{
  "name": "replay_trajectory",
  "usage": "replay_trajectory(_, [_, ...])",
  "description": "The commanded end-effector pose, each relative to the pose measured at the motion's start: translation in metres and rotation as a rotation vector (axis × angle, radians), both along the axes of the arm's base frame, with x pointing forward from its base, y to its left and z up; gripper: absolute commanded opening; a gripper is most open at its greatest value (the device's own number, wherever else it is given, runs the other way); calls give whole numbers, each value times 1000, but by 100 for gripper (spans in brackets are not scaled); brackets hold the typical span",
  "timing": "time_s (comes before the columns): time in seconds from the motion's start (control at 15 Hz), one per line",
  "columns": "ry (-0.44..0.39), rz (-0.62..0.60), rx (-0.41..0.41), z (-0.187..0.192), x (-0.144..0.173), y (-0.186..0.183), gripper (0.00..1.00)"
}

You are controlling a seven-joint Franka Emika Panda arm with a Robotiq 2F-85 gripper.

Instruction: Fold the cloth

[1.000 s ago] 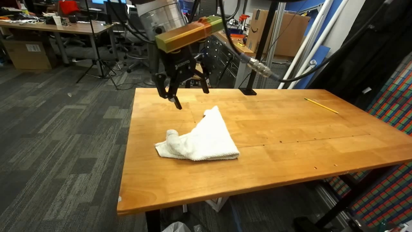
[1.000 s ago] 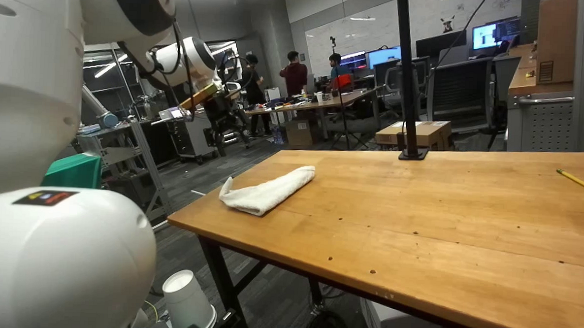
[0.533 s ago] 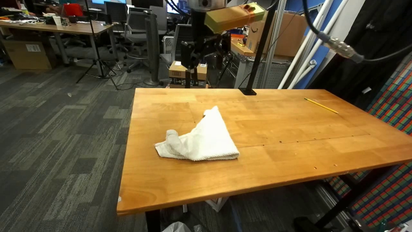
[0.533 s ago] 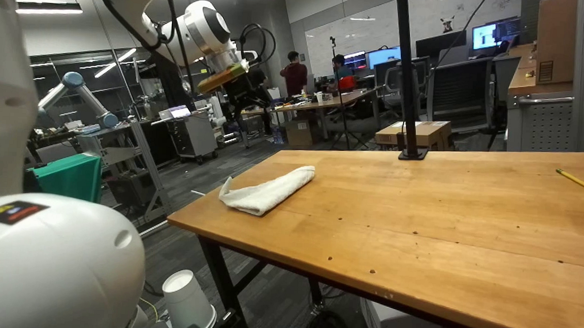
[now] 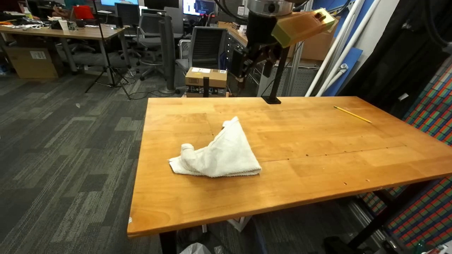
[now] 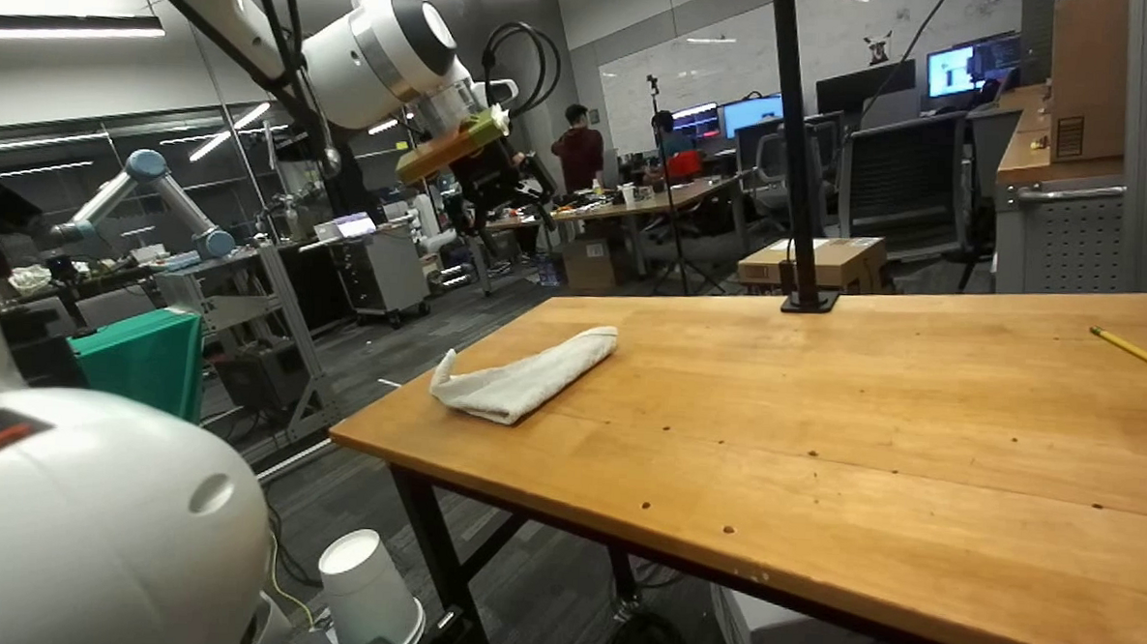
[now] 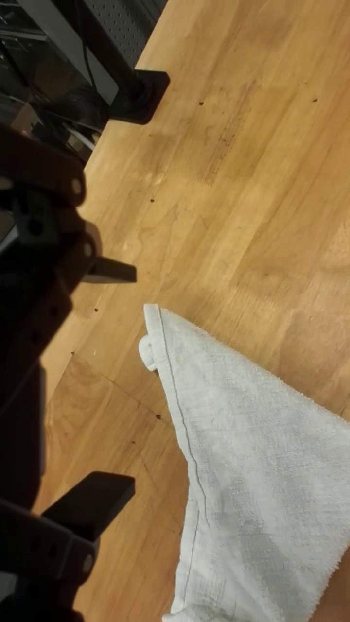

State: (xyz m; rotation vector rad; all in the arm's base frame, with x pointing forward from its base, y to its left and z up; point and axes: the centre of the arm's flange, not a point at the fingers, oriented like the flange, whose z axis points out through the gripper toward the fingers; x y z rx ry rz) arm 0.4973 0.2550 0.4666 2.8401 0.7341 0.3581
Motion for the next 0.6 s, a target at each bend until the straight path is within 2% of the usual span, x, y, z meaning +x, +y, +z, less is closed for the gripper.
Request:
replay_trajectory(0.0, [-2, -2, 0, 1, -1, -2, 100])
replay_trajectory(0.53, [-3, -1, 1, -1, -2, -3, 100])
